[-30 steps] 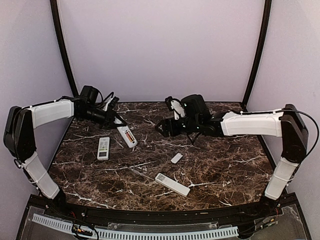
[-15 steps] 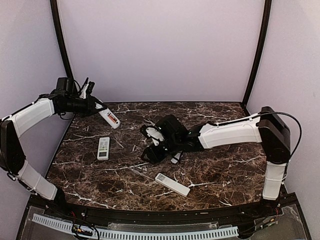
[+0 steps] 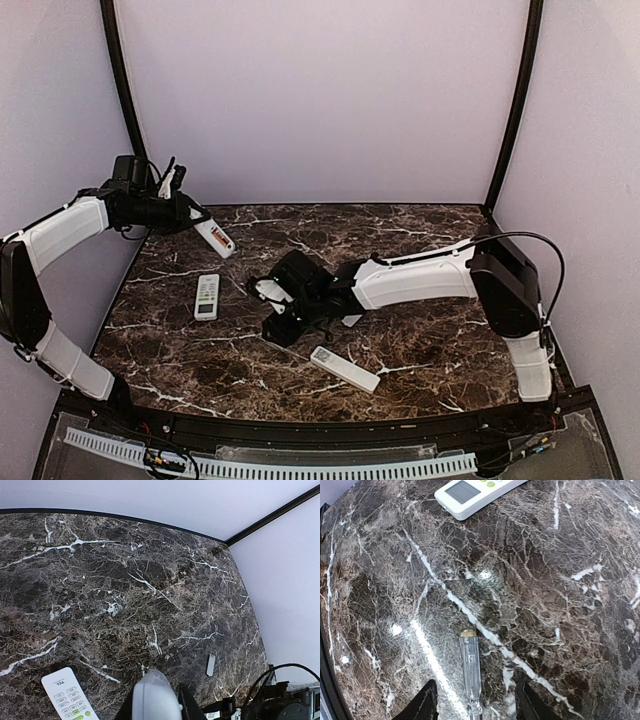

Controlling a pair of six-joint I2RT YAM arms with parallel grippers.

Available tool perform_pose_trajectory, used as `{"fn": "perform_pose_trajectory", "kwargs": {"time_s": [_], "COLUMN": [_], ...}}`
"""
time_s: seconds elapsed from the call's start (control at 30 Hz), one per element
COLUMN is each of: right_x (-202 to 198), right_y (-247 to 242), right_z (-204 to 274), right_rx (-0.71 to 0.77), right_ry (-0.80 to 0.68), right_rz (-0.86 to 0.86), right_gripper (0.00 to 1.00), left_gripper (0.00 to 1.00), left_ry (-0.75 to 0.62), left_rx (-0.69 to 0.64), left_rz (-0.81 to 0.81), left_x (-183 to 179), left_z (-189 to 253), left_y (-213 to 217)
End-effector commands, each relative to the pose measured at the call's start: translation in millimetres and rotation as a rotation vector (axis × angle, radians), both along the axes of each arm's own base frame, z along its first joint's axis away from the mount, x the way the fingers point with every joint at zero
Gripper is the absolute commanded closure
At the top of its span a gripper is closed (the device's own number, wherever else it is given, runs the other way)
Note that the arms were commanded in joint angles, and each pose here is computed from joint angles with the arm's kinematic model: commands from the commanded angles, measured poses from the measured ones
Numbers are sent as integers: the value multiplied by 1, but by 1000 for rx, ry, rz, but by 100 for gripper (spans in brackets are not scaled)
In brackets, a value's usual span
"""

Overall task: Unload the batteries from the remote control
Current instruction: Pick up the screwdriver from the center of the board.

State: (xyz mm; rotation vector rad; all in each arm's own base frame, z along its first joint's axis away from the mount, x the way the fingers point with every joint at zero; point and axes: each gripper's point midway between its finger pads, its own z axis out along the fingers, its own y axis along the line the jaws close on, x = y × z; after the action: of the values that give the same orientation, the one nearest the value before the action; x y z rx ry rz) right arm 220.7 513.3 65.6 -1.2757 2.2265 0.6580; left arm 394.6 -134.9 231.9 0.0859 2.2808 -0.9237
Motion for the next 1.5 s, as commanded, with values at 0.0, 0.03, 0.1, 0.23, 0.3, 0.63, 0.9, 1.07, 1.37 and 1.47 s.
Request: {"fn": "perform_pose_trajectory", "kwargs": {"time_s": [0.0, 0.03, 0.1, 0.23, 0.3, 0.63, 0.9, 1.07, 1.37, 1.47], "right_x": [-8, -9, -11, -13, -11, -9, -8, 4, 58, 65], "right_y": [6, 7, 10, 12, 13, 12, 15, 16, -19, -32], "right_z": [-16, -19, -24, -35, -37, -44, -35, -10, 67, 59], "right_rx": [-76, -87, -105, -147, -162, -193, -164, -73, 211, 174], "right_ry": [-33, -40, -46, -39, -57, -71, -42, 5, 104, 78], "right_rz": [30, 32, 37, 42, 36, 17, -10, -69, -232, -268], "right_gripper": [52, 53, 54, 60, 62, 76, 92, 100, 100, 100], "left_gripper": [100, 100, 100, 100, 100, 100, 100, 100, 100, 100], "left_ry": [-10, -8, -9, -6, -6, -6, 12, 17, 16, 19], "left_rx": [7, 6, 2, -5, -7, -11, -29, -31, -9, -3], "left_rz": [6, 4, 1, -3, -5, -10, -23, -28, -113, -126], "left_x": [-6, -7, -7, -7, -7, -7, -7, -7, -14, -14], "left_z": [5, 5, 5, 5, 5, 5, 2, -1, -7, -10], "left_y": [2, 1, 0, -1, -1, -2, -5, -6, -27, -32]}}
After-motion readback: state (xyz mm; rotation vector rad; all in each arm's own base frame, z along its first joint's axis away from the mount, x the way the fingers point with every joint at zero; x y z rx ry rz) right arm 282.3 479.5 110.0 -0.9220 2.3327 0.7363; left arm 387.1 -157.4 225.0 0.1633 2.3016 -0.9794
